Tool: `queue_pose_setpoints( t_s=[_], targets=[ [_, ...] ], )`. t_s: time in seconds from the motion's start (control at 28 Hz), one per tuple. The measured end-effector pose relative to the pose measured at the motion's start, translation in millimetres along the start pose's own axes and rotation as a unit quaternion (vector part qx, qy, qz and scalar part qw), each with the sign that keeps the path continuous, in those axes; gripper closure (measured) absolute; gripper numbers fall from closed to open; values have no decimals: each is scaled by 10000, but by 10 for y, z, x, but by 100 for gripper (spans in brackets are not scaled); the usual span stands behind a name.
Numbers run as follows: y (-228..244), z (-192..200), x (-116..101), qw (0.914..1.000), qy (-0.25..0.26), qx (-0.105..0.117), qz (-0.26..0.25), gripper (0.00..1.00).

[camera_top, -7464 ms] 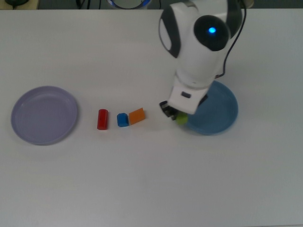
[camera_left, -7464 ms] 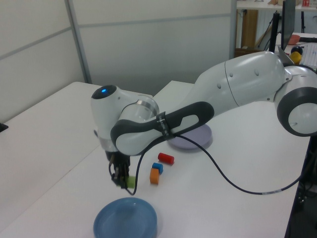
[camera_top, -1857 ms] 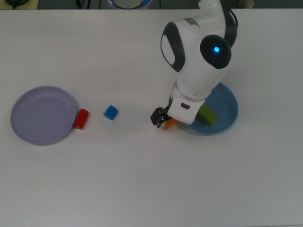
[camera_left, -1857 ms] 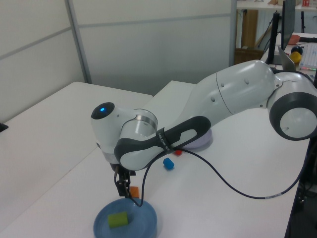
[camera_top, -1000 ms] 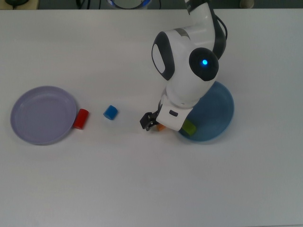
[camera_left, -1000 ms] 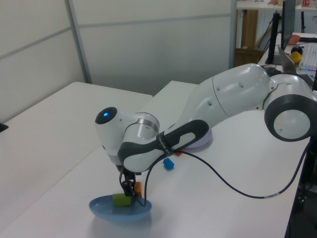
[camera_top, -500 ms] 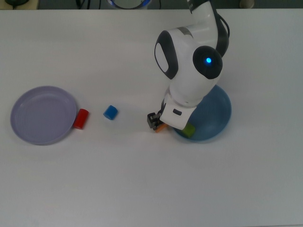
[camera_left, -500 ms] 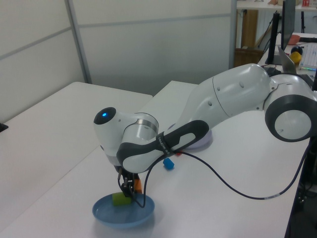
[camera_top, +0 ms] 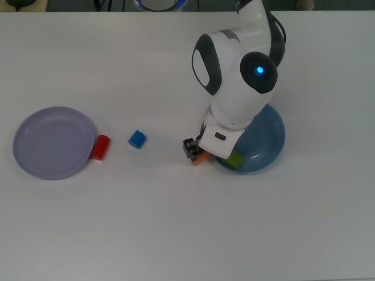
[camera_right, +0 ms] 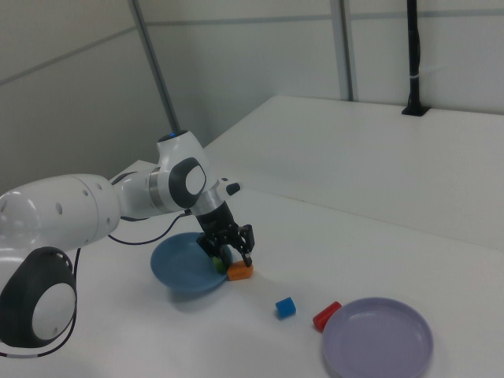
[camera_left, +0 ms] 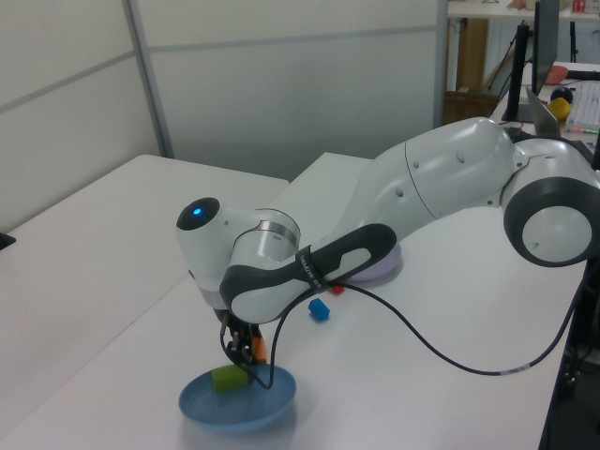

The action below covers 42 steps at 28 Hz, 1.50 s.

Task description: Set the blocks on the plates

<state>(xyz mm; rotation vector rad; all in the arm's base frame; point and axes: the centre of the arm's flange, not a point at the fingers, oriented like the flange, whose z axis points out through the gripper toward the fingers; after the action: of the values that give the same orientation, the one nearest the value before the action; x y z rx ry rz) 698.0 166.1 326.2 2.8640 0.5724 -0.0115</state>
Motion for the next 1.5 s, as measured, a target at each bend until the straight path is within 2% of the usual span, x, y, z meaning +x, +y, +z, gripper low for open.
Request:
queue_pose_setpoints(
  t_s=[0.61, 0.79, 0.93, 0.96, 1.04, 1.07, 1.25, 1.5],
  targets=[
    [13, -365, -11, 9997, 258, 5, 38, 44],
    [51, -315, -29, 9998, 211, 1, 71, 49],
    [86, -247, -50, 9998, 149, 3, 95, 39],
    [95, -223, -56, 9999, 128, 7, 101, 32],
    [107, -201, -61, 9999, 110, 9, 111, 26],
    [112, -193, -63, 9999, 104, 10, 115, 19],
    [127, -155, -66, 9999, 76, 12, 134, 2],
    [306, -77, -99, 9996, 22, 18, 278, 0]
  ],
)
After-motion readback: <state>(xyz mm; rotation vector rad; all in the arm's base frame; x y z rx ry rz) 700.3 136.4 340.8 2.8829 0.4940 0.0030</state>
